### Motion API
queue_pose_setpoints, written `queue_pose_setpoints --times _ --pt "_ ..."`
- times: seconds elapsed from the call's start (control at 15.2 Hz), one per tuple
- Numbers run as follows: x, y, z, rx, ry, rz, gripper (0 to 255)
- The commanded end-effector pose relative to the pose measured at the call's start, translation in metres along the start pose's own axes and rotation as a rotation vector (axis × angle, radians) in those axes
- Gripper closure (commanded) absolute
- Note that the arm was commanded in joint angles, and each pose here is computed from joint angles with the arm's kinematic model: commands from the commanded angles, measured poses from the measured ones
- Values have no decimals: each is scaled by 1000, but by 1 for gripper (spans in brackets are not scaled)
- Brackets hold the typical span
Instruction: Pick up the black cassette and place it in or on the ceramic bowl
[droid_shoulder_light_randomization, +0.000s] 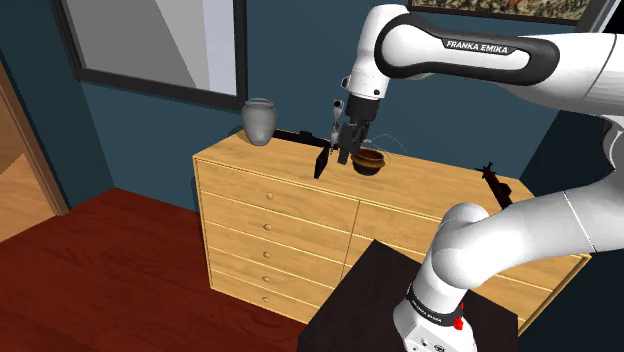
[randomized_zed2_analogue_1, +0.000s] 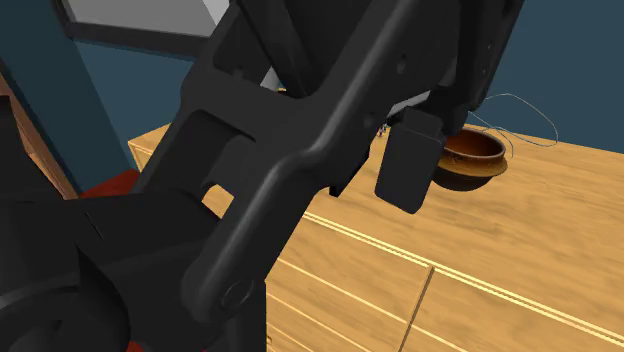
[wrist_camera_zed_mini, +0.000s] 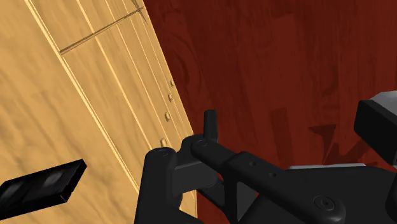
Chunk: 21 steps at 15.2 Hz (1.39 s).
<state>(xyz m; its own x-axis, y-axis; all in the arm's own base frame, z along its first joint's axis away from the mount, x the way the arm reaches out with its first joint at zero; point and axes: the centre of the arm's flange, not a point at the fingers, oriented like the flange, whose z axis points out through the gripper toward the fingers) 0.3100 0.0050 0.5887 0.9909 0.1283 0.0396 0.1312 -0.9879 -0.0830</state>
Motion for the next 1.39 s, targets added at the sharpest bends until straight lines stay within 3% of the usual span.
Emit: queue_pose_setpoints --times 0.0,0.66,1.32 --pt "0 0 0 0 0 0 0" --pt "108 57 42 -27 8 345 0" --pt "190 149 80 -55 16 690 0"
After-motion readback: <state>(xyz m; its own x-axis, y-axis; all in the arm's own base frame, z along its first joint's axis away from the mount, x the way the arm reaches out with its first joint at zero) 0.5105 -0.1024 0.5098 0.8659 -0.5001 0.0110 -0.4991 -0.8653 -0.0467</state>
